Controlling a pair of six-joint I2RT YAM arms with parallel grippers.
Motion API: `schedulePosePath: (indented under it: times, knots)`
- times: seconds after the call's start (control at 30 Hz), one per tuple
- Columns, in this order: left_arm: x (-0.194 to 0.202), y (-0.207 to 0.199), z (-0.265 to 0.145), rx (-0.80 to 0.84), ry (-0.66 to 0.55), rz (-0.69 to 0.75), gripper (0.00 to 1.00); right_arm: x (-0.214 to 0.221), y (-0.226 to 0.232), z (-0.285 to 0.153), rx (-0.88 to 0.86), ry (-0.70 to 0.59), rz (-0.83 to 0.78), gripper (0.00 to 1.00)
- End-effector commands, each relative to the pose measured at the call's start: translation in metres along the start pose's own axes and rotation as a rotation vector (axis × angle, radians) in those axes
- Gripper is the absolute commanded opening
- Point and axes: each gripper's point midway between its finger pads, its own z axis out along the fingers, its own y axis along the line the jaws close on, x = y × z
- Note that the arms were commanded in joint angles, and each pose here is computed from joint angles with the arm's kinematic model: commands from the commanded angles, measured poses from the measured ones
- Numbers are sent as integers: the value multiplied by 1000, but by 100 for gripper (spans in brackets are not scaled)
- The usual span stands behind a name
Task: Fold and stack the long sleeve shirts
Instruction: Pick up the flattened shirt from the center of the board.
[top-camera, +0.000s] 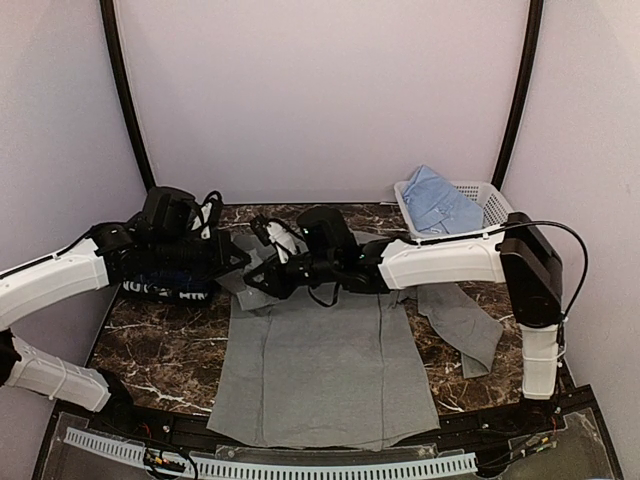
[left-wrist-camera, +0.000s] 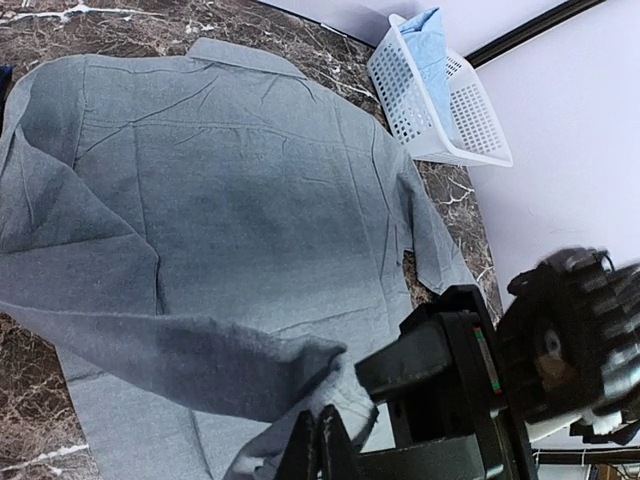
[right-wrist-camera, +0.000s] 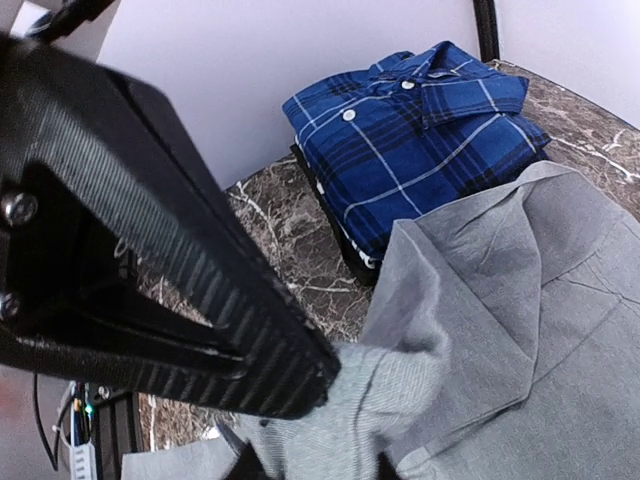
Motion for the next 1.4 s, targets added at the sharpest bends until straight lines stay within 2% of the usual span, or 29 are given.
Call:
schedulePosePath:
  times: [0.0,0.2,0.37,0.63,0.83,1.07,1.23,1.37]
  knots:
    - [-7,-10,-3,12,-3,21,4,-16,-17,0,84,-41,29,2]
    - [1,8,-9,-97,42,-33,28,-12,-74,-23,237,-50,148,0]
    - [23,28,-13,-182,125,-69,38,1,-119,-40,338,-41,226,0]
    - [96,80,-22,-336,344,-175,41,31,-184,-77,495,-33,340,0]
    - [167,119,-36,-407,520,-317,41,53,-200,-87,545,1,354,0]
    - [215,131,-45,-443,615,-387,41,76,-213,-80,577,49,358,0]
    - [247,135,-51,-486,679,-376,41,83,-219,-72,576,68,353,0]
    - [256,141,-52,-502,676,-377,40,85,-222,-61,555,77,353,0]
